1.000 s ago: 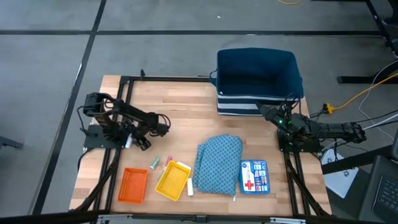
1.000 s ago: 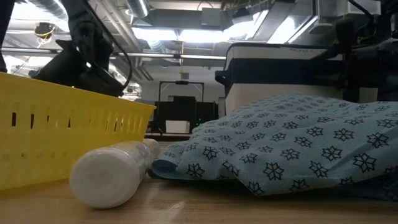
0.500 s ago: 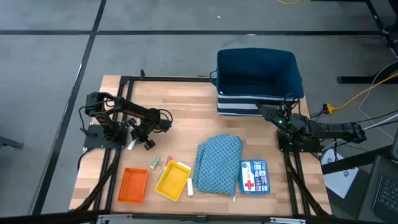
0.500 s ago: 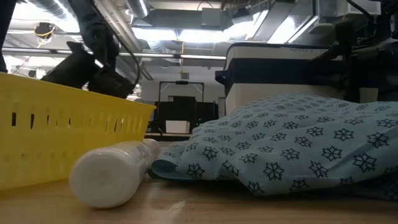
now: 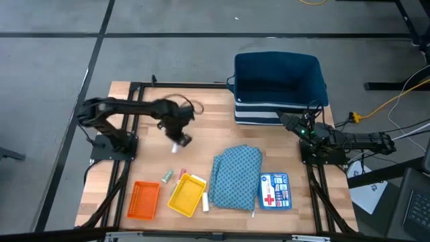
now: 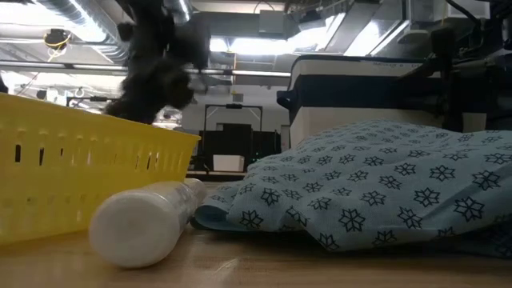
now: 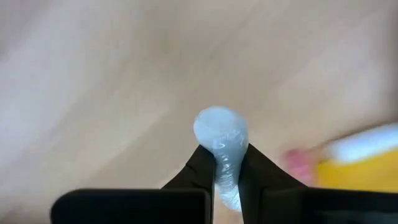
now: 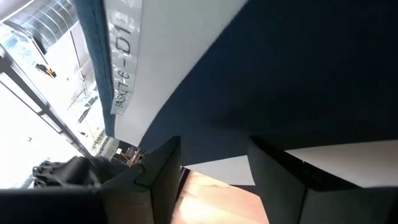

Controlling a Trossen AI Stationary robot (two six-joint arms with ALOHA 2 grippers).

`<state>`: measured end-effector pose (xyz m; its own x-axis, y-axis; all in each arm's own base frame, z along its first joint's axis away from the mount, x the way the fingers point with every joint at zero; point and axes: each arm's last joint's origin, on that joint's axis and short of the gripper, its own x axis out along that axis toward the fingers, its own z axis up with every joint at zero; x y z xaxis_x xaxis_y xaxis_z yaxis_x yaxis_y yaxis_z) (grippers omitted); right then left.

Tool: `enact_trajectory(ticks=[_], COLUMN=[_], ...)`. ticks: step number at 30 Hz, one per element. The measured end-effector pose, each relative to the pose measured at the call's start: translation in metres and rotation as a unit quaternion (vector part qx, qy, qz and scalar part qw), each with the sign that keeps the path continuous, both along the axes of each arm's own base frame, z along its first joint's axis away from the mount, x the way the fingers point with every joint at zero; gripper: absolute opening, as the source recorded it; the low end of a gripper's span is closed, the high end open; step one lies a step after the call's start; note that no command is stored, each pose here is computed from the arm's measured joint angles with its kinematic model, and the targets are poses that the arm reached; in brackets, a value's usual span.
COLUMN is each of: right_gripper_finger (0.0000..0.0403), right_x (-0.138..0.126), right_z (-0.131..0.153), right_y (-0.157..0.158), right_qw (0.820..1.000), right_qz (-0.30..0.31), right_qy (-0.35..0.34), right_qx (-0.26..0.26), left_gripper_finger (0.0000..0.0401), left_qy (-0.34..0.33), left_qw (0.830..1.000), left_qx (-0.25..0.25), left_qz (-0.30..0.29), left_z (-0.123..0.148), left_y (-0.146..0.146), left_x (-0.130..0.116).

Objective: Pick & Place Medicine items
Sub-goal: Put the top left white rolled gauze into the orange bin

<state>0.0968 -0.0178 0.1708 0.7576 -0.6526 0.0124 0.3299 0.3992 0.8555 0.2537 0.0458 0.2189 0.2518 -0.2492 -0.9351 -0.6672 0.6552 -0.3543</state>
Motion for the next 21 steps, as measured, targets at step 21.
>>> enact_trajectory(ticks=[21], right_gripper_finger=[0.0189], right_x=[0.006], right_z=[0.007], right_y=[0.016], right_qw=[0.959], right_qz=[0.266], right_qy=[-0.072], right_qx=[0.071], left_gripper_finger=[0.0022], left_qy=[-0.454], left_qw=[0.890], left_qx=[-0.011], left_qz=[-0.043], left_z=[0.143], left_y=[-0.027], left_x=[-0.079])
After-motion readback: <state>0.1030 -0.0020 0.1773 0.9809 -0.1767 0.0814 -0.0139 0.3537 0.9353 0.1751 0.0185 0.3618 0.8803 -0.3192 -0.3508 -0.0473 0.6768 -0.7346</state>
